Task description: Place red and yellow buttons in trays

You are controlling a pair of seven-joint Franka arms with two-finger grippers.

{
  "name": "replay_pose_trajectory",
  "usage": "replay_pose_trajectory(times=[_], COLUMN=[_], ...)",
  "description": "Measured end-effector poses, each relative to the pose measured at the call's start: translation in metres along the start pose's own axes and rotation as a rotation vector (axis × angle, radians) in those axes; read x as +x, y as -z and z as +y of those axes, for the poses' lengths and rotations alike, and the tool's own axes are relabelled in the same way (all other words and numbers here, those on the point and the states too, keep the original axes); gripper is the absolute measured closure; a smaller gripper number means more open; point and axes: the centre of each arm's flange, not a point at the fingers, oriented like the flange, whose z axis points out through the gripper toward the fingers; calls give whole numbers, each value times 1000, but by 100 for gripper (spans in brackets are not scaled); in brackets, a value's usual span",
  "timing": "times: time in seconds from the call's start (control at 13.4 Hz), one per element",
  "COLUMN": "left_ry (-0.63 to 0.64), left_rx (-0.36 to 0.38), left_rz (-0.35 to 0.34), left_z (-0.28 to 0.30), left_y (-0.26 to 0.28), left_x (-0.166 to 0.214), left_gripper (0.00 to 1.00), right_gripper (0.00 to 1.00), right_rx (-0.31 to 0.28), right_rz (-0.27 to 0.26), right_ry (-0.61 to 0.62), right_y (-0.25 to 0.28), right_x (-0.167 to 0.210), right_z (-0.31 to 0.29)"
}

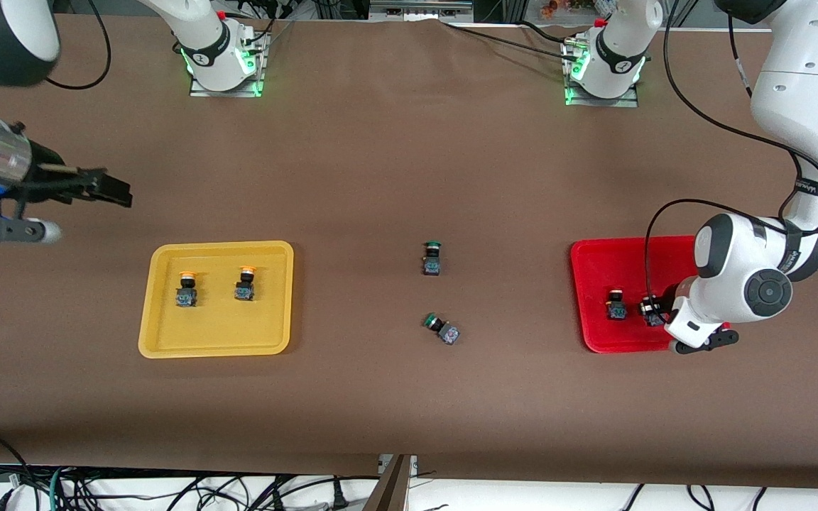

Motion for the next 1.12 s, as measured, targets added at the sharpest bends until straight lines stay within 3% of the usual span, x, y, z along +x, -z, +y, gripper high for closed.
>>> replay_pose_trajectory(times=[0.22,0.37,0.6,0.75,1.12], left_ry=[7,7,-12,-20,-184], left_rx=[-10,9,19,-10,21], left_rz=[132,180,202,138,66], left_z=[1,3,25,39,53], left_y=[80,154,279,340,395], left_x=[12,2,-35,-70,-161], left_gripper=[18,0,0,0,0], right_gripper=[0,0,0,0,0], right_rx=[23,31,32,31,28], right_rz=[33,61,49,39,16], right_ry=[-13,13,118,137,141], right_y=[35,50,52,47,35], right_x=[-39,-55,-63,-60,-49], right_z=[36,49,61,59,57])
